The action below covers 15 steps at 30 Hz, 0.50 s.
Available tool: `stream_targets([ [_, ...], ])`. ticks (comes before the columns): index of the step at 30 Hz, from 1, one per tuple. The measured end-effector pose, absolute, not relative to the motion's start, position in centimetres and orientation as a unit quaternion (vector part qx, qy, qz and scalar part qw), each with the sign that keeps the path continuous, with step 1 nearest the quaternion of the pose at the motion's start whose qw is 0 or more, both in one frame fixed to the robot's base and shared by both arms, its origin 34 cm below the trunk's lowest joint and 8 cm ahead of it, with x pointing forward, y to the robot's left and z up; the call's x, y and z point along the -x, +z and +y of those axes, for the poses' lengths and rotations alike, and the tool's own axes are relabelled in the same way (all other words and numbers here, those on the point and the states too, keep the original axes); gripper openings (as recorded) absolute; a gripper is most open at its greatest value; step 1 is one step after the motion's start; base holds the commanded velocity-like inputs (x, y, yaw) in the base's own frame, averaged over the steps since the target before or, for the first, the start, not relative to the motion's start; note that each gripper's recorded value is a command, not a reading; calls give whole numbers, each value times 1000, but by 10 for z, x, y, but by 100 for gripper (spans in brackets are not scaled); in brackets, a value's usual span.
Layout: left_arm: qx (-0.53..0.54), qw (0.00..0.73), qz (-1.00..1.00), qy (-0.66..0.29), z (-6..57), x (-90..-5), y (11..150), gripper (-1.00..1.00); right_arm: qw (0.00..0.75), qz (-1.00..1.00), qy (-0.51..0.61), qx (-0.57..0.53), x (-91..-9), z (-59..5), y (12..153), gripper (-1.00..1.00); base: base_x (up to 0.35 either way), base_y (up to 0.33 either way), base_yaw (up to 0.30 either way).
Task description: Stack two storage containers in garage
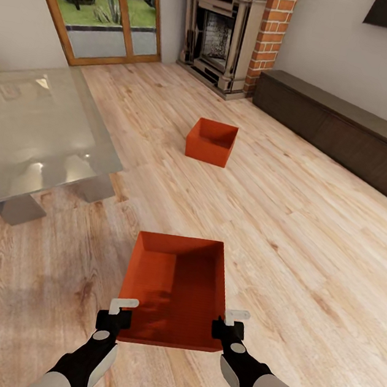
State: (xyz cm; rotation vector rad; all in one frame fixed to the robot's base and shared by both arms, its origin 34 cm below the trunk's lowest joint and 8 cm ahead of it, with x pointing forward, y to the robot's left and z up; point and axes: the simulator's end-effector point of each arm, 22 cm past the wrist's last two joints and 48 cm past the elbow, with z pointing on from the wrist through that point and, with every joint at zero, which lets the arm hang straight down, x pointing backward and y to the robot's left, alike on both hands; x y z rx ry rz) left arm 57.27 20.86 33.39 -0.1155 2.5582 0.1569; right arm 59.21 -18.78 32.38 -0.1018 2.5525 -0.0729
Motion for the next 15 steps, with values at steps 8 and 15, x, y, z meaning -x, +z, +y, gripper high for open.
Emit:
stream_targets([
  [8,42,285,956,59,209,-576,350,-100,290,956,-27,37,-595,-188,340,-100,0,0,0],
  [15,42,285,956,59,209,-578,364,-100,290,956,-27,36,-596,-187,354,-100,0,0,0],
])
